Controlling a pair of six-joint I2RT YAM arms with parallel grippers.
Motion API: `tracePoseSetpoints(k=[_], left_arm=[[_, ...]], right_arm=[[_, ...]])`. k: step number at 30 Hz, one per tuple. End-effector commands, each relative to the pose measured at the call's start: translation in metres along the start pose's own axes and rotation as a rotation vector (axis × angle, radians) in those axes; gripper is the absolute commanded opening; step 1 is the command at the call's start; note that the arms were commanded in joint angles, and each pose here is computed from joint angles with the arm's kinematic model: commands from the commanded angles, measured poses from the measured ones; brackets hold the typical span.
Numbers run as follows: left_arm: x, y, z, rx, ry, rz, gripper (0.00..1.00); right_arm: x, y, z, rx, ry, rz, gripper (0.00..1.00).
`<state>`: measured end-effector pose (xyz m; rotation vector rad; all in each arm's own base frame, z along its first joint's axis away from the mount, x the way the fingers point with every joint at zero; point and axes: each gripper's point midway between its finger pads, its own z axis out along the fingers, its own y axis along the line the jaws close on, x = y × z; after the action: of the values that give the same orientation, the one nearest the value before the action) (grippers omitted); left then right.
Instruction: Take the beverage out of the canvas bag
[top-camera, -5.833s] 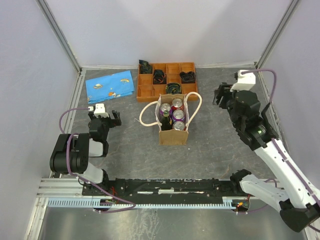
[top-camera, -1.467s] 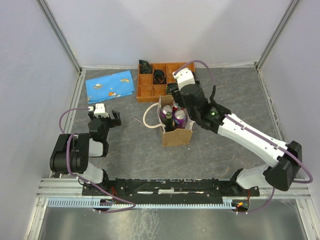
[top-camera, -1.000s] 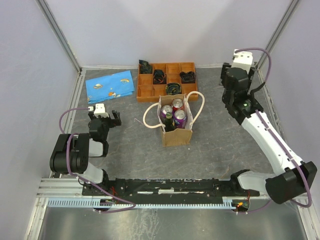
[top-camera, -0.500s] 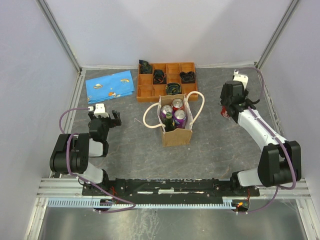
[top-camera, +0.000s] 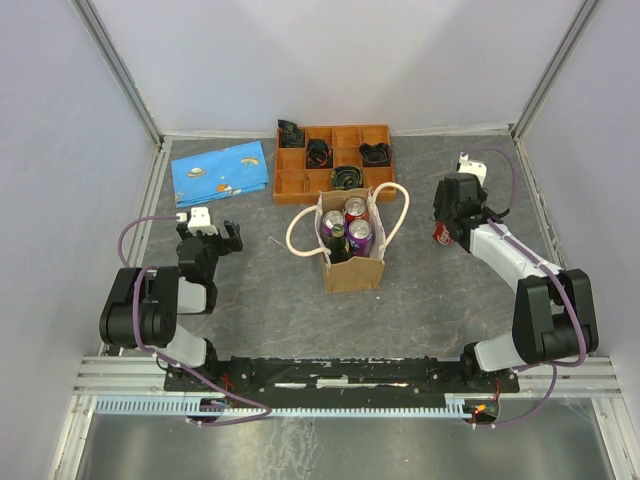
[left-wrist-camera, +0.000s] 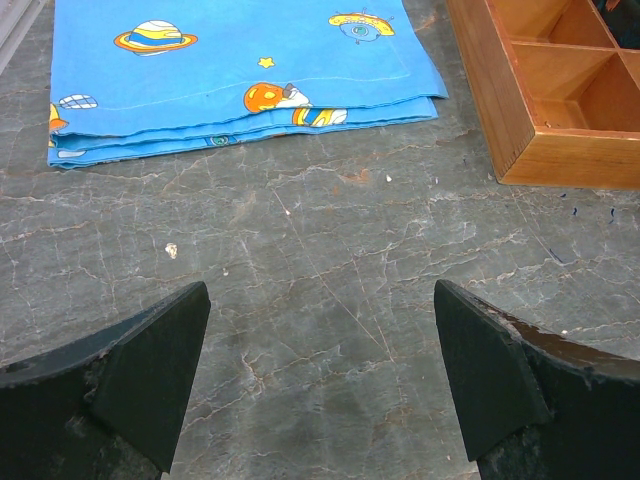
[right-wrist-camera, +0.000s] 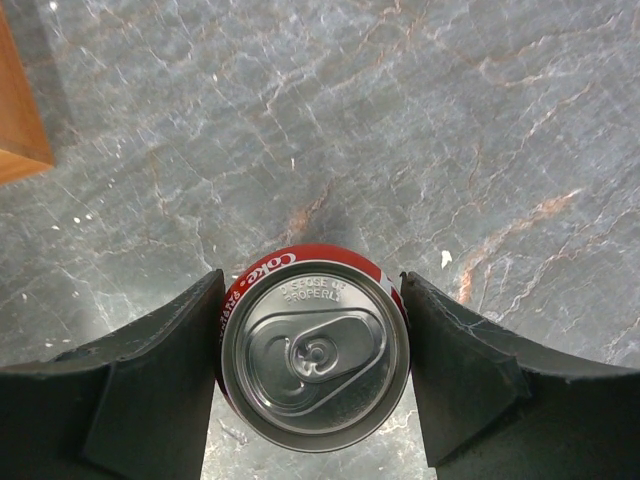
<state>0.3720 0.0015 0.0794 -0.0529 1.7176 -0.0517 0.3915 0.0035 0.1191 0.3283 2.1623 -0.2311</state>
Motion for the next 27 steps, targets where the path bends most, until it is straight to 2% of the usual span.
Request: tracePoseSetpoints(k=[1,8,12,13,16,19,27], left_arm=[[-0.013,0.001,0.002,-0.003,-0.047,0.037,0.99],[-0.013,0.001,0.002,-0.004,-0.047,0.037,0.99],[-0.013,0.001,0.002,-0.003,-0.048,0.037,0.99],[-0.013,0.001,0.002,-0.004,-0.047,0.037,0.99],[-0.012,0.001,0.002,-0.003,-0.045,0.037,0.99],[-0.013,0.001,0.002,-0.004,-0.046,0.037,0.99],[-0.013,0.001,0.002,-0.003,-0.048,0.037,0.99]], right_arm=[[-0.020,0.006,0.004,-0.020,-0.096,0.052,0.05],[-0.004,0.005,0.012,-0.013,-0.079,0.041,0.06],[0.004,0.005,0.011,-0.003,-0.073,0.035,0.12],[0.006,0.005,0.010,0.001,-0.072,0.034,0.18],[0.012,0.005,0.007,0.012,-0.066,0.025,0.65],[0.013,0.003,0.004,0.041,-0.065,0.013,0.98],[-0.021,0.009,-0.028,0.026,-0.141,0.016,0.99]])
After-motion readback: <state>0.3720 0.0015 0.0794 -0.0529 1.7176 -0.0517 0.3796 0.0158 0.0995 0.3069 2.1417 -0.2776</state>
